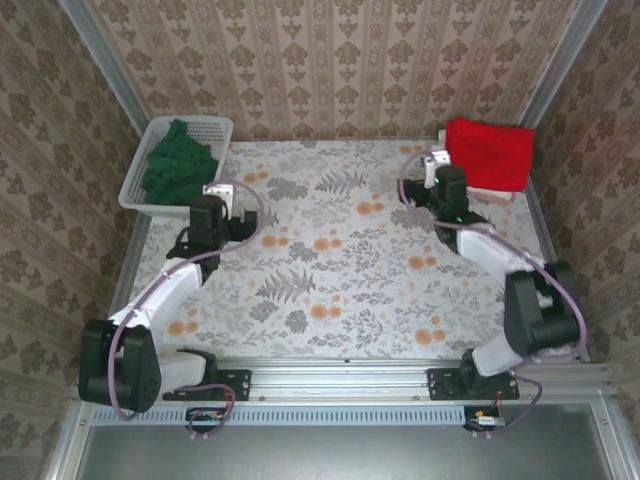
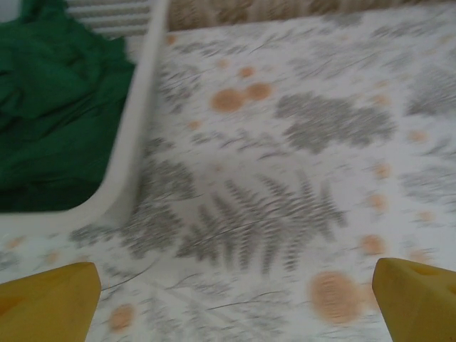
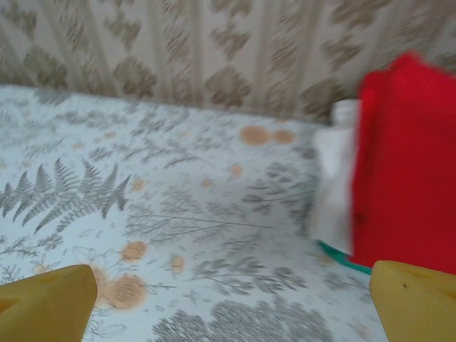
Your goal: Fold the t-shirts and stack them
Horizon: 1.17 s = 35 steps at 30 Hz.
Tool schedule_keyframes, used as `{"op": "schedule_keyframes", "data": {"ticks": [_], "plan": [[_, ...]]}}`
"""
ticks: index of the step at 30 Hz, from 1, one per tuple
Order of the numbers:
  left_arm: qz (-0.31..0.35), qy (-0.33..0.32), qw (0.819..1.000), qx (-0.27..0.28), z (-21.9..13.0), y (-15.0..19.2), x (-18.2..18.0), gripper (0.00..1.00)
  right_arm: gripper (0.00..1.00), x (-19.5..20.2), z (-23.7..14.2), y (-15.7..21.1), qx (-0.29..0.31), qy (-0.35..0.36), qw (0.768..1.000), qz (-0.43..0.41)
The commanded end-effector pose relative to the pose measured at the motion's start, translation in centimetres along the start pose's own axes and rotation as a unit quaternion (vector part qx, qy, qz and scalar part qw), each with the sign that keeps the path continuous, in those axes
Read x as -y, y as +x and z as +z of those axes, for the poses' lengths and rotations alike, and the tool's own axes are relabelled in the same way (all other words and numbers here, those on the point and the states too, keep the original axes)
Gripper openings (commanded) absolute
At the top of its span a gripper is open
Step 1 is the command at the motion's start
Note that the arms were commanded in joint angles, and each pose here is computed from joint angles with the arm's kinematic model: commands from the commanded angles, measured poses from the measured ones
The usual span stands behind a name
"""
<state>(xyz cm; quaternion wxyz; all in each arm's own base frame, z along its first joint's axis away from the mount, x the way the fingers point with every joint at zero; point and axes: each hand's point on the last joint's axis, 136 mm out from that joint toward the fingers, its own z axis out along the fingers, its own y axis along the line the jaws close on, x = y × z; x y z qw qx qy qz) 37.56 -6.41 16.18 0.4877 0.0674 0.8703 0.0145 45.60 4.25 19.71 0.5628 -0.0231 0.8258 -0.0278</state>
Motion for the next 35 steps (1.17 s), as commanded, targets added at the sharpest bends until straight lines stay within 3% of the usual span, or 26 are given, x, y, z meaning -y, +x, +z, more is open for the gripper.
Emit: {"op": "schedule_keyframes", "data": {"ticks": [1, 4, 8, 10, 13, 16, 18, 35], "plan": [[0.018, -0.107, 0.994, 0.003, 1.3, 2.0, -5.0, 1.0, 1.0, 3.1, -1.7, 5.3, -0.013, 0.068, 0.997, 0.017], [-0.043, -0.054, 0.998, -0.002, 3.4, 5.4, -5.9, 1.0, 1.0, 3.7, -2.9, 6.4, -0.016, 0.077, 0.997, -0.012], [-0.039, -0.023, 0.999, 0.016, 4.2, 5.0, -5.7, 1.0, 1.0, 5.1, -3.4, 8.3, 0.005, 0.059, 0.997, 0.05], [-0.043, -0.029, 0.997, 0.058, 3.8, 4.2, -6.3, 1.0, 1.0, 6.2, -2.3, 10.4, 0.0, 0.06, 0.995, 0.083], [-0.052, 0.002, 0.991, 0.122, 4.1, 4.4, -6.8, 1.0, 1.0, 3.4, -1.3, 11.5, 0.005, 0.008, 0.999, 0.039], [0.004, 0.03, 0.993, 0.114, 5.0, 5.0, -4.0, 1.0, 1.0, 4.3, -1.9, 11.6, 0.024, 0.033, 0.998, 0.051], [-0.015, -0.013, 0.995, 0.098, 5.5, 5.2, -5.5, 1.0, 1.0, 5.4, -1.8, 11.8, 0.016, 0.065, 0.996, 0.064], [-0.014, -0.018, 0.995, 0.095, 5.4, 5.3, -5.5, 1.0, 1.0, 4.6, -1.7, 11.6, 0.013, 0.042, 0.998, 0.053]]}}
